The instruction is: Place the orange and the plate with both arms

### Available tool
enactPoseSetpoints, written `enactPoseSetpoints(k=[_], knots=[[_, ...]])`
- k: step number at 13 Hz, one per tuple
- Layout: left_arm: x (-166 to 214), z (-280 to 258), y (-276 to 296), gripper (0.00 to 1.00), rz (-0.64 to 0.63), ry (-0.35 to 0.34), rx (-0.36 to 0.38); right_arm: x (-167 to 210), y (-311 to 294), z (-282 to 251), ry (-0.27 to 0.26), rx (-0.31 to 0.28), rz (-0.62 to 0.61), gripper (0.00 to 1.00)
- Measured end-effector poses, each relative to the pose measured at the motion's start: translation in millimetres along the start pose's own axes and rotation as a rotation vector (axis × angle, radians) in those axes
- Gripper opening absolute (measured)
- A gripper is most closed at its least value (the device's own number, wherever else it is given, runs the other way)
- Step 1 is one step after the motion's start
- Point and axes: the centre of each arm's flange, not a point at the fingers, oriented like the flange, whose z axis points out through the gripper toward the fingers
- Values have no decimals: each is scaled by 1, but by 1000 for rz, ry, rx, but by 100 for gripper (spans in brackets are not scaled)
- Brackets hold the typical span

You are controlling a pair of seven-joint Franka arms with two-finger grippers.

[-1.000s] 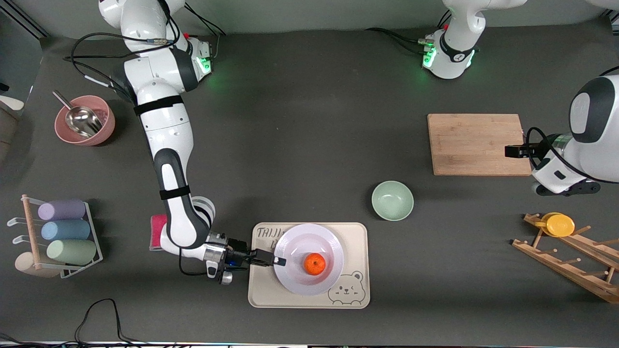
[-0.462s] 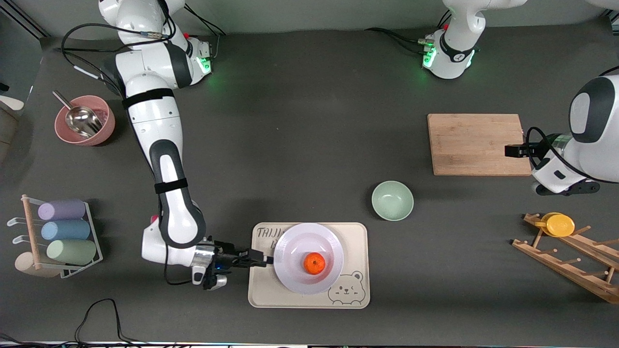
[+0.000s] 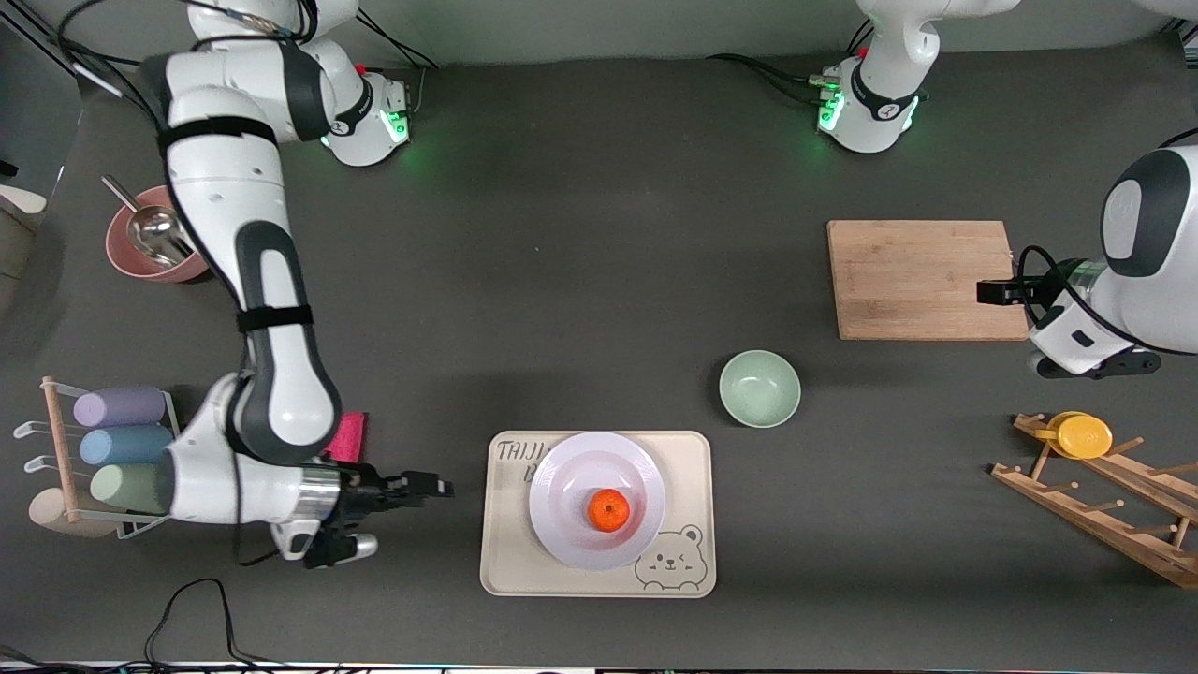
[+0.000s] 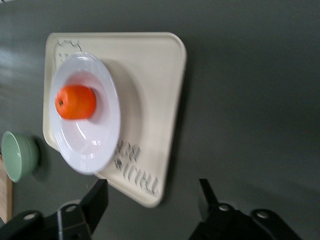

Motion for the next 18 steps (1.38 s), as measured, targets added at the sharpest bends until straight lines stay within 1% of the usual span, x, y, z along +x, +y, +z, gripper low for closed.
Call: enactPoseSetpoints(k=[1,2,3,5,6,7,8,11,13,15,18], knots=[[0,0,0,100,0,0,0,-6,-3,-28,-26,-50,-10,98],[0,0,0,100,0,-1,0,-13,-7,-56,-49,-104,-21,100],[0,0,0,100,0,-4,0,-21,-15,-88,-63,-168,-29,100],[-1,-1,0,100,0,-7,0,-39,-35,-152,-60,-300,-27,100],[-2,-2,-1,100,-2,-4,0,-49,-44,-181,-53,-357,-23,100],[-2,-6,-2,100,-4,4,-1,-60,-52,-207,-48,-401,-10,100],[-4,-11,-2,100,-8,15,-1,-72,-58,-227,-45,-422,23,100],[-24,-39,-2,100,-25,75,-8,-112,-50,-280,-37,-446,128,100],[-56,-68,-4,100,-33,121,-27,-141,-37,-309,-26,-468,170,100],[-97,-98,-10,100,-40,175,-41,-164,-39,-326,-15,-507,194,100],[-153,-123,-15,100,-43,254,-74,-182,-55,-340,8,-522,195,100]])
